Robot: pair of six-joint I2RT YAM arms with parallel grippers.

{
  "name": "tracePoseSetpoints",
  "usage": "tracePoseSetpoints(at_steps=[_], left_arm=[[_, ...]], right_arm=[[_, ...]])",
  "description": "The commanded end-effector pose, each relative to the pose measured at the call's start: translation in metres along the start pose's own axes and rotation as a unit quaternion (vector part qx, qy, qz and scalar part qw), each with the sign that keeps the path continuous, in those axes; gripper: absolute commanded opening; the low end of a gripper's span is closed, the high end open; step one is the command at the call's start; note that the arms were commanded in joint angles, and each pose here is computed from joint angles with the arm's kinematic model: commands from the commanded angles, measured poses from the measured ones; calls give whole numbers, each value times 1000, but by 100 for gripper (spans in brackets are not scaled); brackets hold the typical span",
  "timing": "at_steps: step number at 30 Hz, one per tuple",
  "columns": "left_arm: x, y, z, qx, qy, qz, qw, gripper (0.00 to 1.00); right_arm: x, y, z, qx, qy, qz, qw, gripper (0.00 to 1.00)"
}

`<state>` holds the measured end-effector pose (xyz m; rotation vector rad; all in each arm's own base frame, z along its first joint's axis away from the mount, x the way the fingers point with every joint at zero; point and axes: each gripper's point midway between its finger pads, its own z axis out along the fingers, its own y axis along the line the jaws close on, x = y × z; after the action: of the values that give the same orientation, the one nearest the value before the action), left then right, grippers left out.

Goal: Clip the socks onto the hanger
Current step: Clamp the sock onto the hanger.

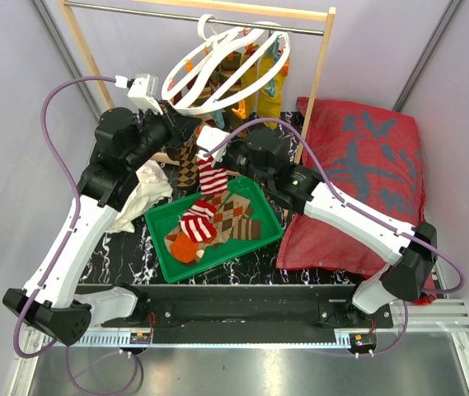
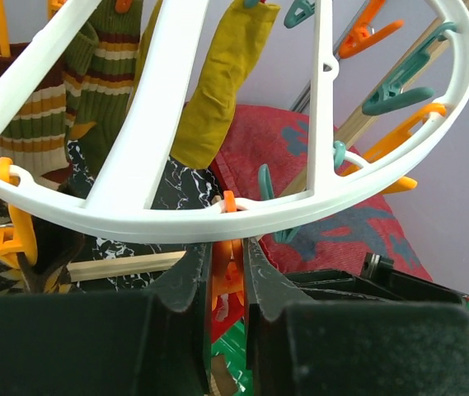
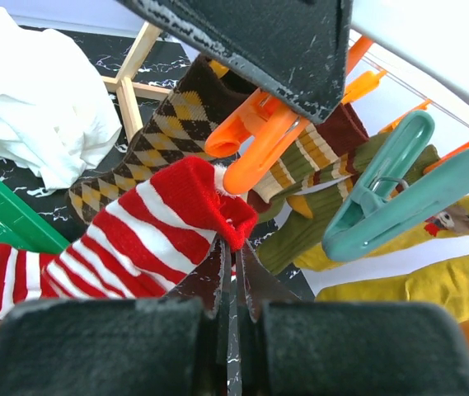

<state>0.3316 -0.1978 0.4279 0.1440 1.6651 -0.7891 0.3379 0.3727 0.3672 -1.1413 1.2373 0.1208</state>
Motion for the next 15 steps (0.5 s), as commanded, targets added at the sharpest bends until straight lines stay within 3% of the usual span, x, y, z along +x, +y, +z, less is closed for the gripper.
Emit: tracePoseSetpoints(at_steps=[1,15], left_arm=[[-4,1,0,-3,-8,18,1000,6],[0,0,1,4,3,14,1000,6]], right_arm=[[-32,-33,-18,48,-43,6,998,1],[-47,-46,-22,64,-71,17,995,0]])
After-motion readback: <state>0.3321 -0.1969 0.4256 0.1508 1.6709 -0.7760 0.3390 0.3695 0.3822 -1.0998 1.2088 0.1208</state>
